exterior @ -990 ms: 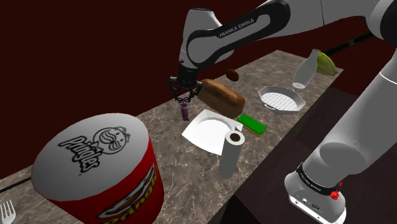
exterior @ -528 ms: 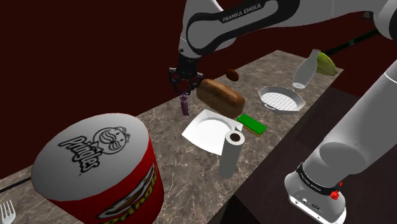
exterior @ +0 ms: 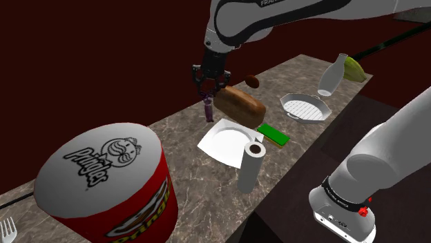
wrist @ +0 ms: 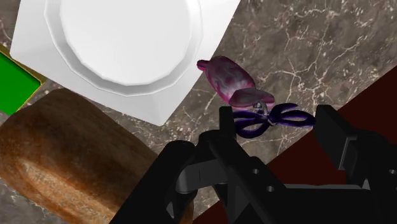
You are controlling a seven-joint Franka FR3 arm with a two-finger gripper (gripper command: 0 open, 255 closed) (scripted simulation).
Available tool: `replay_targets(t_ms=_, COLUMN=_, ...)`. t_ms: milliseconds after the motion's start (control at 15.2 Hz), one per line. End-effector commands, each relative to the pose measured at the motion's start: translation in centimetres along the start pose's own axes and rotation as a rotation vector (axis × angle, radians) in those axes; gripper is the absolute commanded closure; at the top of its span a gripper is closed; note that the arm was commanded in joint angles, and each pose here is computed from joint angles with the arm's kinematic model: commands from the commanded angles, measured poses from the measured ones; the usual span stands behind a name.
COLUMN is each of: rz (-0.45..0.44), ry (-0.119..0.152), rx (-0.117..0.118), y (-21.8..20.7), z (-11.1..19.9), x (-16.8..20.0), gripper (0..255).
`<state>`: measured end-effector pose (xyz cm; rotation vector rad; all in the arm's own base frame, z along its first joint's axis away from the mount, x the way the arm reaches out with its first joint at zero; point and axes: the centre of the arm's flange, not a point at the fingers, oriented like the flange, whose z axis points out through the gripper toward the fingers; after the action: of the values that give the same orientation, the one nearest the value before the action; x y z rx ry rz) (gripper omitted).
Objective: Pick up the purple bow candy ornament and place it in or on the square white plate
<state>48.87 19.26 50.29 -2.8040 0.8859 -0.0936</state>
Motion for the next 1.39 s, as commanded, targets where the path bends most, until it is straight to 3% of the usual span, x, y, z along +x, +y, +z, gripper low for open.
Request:
replay_targets(t_ms=0, rz=0.000, ry=0.000, rx=0.001, y=1.9, z=-1.5, x=-0.9, gripper=255)
replay_targets(t_ms=462, rz=0.000, ry=0.000, rx=0.001, y=9.5, z=-7.1, x=-4.4, gripper=255)
replay_targets(t_ms=1320, rz=0.000, ry=-0.001, rx=0.001, y=11.0, z=-0.4, x=-4.4, gripper=255)
